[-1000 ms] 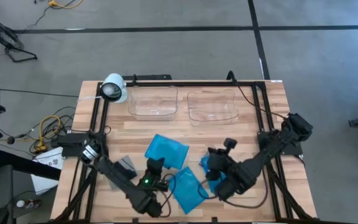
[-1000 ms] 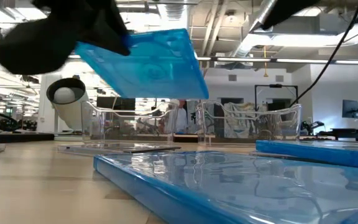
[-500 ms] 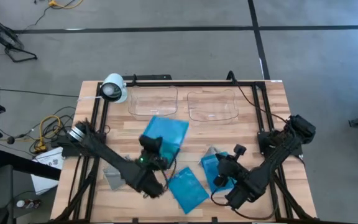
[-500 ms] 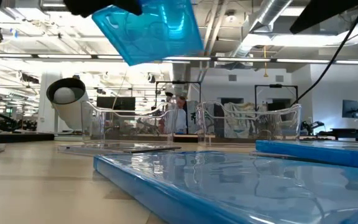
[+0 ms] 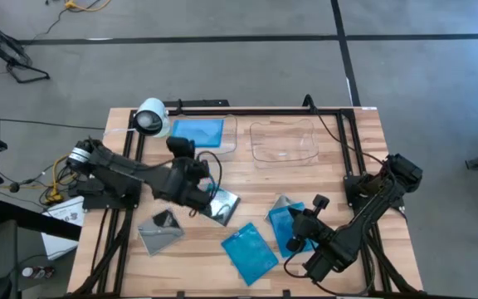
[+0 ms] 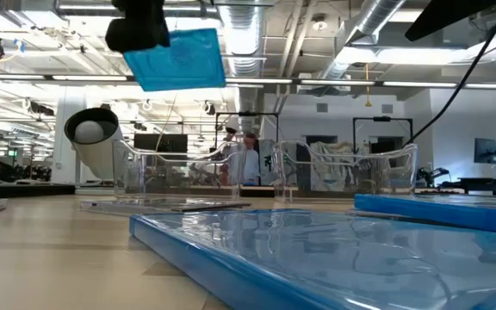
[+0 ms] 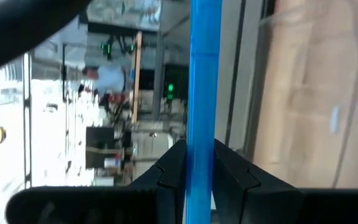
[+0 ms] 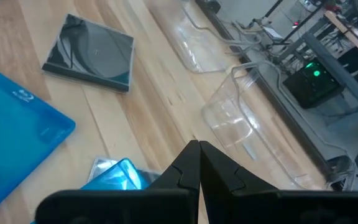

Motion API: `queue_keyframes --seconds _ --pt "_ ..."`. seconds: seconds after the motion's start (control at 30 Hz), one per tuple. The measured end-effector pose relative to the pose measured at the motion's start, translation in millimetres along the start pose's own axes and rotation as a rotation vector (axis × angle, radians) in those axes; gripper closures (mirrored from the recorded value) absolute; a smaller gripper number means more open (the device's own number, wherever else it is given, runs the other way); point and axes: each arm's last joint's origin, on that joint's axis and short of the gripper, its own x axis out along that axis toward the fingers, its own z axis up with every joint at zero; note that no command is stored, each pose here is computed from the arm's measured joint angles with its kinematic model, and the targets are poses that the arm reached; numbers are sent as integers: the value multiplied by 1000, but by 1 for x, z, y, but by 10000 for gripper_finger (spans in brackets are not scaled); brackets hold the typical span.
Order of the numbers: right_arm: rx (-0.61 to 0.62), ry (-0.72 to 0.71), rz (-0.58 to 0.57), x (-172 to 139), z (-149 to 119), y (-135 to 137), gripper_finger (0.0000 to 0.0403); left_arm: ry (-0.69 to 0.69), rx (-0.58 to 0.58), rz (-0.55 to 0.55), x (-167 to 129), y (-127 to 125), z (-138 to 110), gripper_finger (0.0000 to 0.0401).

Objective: Pick & place jewel cases by type
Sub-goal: Put the left blue cd case into the left transparent bin

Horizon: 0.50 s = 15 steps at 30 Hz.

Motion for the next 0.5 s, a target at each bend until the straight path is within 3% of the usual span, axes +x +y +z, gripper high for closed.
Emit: queue_keyframes --seconds 0.37,0.5 --pt "-5 2 -13 3 2 -1 403 79 49 -52 48 -11 13 352" --pt "-7 3 -14 3 2 -1 403 90 69 -125 63 -9 18 352"
